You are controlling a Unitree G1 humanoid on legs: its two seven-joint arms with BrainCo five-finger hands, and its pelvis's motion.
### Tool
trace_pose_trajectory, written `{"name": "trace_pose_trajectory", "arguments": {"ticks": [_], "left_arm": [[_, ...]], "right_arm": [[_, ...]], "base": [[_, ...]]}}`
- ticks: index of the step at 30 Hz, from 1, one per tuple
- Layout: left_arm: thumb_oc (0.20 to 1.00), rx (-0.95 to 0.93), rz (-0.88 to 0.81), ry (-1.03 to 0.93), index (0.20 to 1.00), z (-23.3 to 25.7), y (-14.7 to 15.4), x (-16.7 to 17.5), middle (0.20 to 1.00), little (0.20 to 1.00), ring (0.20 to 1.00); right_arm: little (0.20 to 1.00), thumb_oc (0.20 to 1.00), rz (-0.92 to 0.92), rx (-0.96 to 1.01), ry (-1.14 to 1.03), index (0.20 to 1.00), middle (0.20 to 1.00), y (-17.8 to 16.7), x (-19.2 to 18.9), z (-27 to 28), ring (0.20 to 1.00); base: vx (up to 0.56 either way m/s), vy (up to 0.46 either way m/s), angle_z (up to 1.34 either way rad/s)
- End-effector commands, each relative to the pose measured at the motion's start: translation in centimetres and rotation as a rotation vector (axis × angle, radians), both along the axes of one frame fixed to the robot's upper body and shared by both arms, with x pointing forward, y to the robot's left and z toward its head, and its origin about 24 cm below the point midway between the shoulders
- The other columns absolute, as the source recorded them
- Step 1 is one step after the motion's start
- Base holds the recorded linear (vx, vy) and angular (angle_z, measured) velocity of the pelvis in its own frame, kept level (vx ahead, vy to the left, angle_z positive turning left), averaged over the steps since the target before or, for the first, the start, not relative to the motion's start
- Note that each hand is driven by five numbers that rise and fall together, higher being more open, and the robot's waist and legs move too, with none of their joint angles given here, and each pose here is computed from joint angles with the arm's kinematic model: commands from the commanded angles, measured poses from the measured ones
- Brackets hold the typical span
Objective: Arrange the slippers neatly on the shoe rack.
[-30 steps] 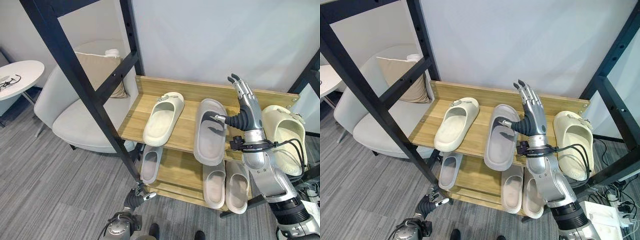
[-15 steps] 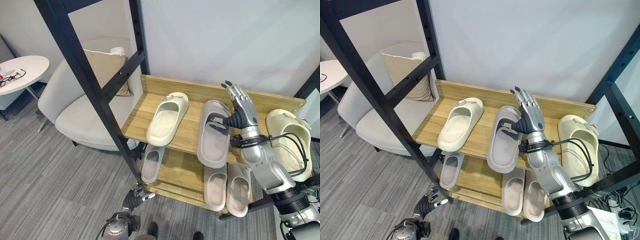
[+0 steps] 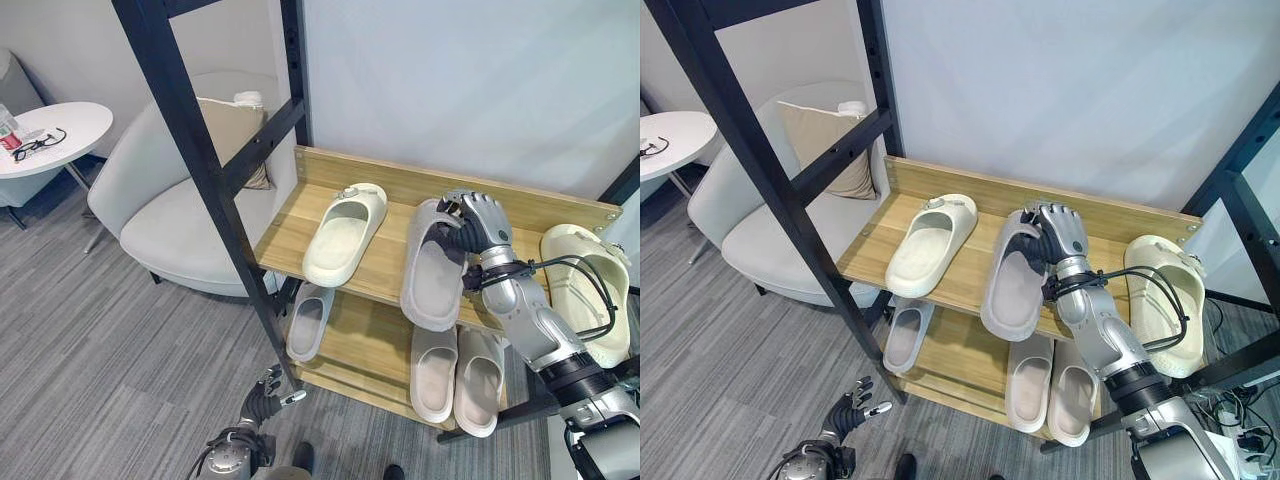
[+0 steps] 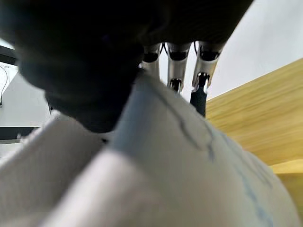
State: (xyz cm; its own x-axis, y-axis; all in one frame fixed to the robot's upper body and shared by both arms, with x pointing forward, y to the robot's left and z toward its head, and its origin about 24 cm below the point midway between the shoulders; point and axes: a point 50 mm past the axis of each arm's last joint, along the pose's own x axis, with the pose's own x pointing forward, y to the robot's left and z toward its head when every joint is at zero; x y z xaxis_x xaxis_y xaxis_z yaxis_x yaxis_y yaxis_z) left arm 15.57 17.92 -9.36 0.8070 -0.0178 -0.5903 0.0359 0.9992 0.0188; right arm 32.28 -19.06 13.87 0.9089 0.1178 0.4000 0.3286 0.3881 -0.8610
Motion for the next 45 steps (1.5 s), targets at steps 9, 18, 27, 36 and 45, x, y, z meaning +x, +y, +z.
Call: {"name": "trace_pose_trajectory", "arguments": {"ticks": [9,18,27,36,45], "left_arm": [[1.0,0.004,0.077,-0.111,1.0,1.9,1.2,2.5,1.0,1.0,1.0],[1.0,-0.04,0.119,-0.074,1.0,1.2,1.1,1.3,1.0,1.0,1.0],[1.0,-0.029,0.148,-0.061,1.0,0.6,1.5,1.1,1.0,1.0,1.0],[1.0,-0.012,0.185,-0.089,1.0,0.8,2.0,1.3,1.0,1.0,1.0],[1.0,0.027,0.288,-0.262,1.0,4.0,4.0,3.1,1.0,1.0,1.0]], "right_arm": [[0.2,0.2,0.237,0.648,-0.461,0.2,0.2,-0.3,-7.3,7.6,0.2],[0.2,0.2,1.128,1.509,0.102,0.2,0.2,8.6,-9.6,5.0,0.2],[0.2,0.2,1.247,1.456,0.409,0.2,0.2,13.3,-9.6,2.9,0.2],[0.2,0.2,0.932,1.016,0.379,0.2,0.2,11.9,-8.8,-0.7,0.2],[0.2,0.2,0.65,0.637,0.292,0.2,0.2,9.9,-7.4,-3.2,0.2]], "base": [[-0.02,-0.015,-0.02],[-0.05,-0.036,-0.05],[-0.01,-0.017,0.13],[0.0,0.0,0.01],[-0.08,0.001,0.14]]}}
